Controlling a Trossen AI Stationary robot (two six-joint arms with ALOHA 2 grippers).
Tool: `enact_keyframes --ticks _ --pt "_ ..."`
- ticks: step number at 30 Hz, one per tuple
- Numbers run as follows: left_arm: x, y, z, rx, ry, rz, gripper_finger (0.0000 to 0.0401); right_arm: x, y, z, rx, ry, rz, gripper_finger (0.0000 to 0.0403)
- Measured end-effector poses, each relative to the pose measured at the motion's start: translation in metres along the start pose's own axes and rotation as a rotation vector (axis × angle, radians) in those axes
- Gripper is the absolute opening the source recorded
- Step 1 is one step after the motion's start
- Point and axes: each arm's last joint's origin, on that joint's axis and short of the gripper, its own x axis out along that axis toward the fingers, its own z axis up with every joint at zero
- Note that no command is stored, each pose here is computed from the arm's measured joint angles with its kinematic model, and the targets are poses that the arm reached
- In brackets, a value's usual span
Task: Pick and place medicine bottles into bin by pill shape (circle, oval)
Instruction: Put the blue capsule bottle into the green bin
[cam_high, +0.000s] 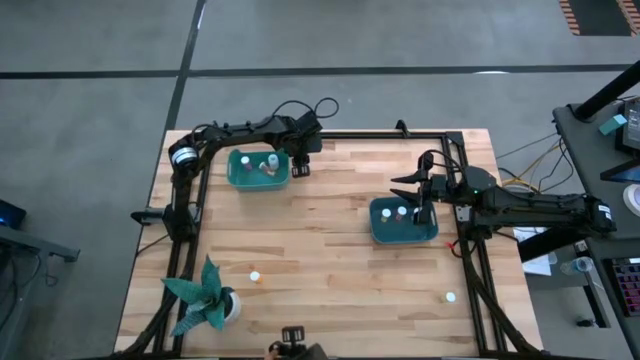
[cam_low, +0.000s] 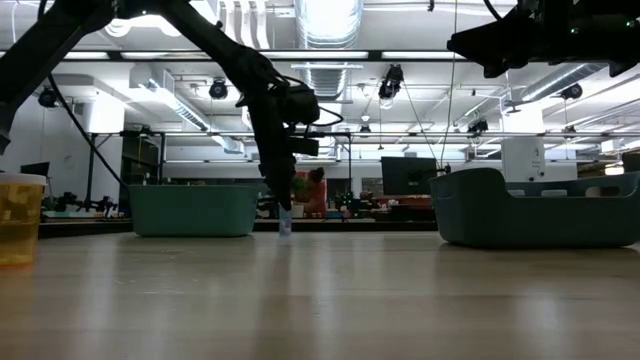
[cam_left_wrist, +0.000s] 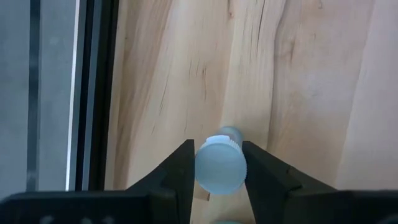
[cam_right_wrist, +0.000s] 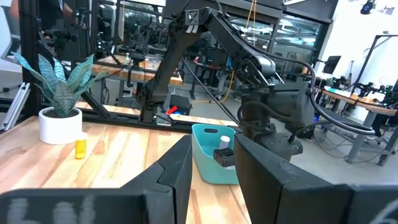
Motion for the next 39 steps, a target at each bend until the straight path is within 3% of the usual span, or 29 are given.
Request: enact_keyframes --ticks 8,15,19,27,39 --pt "-0.033 -0.012 0.010 0.026 0.010 0.080 0.0097 0.000 0.000 0.000 0.000 0.000 0.000 0.0109" --pt "-0.092 -0.029 0.012 0.050 -0.105 0.106 0.0097 0.000 0.000 0.000 0.004 -0.001 0.000 0.0109" --pt "-0.126 -0.032 0.005 -0.013 -0.162 0.111 0.0097 0.000 0.000 0.000 0.005 -0.001 0.000 0.0109" --pt "-0.172 -0.039 -0.031 -0.134 -0.237 0.102 0.0097 0.000 0.000 0.000 0.007 -0.001 -0.001 0.0109" --pt "-0.179 -0.060 -0.091 -0.283 -0.217 0.079 0.0097 0.000 -0.001 0.000 -0.027 0.004 -0.035 0.0109"
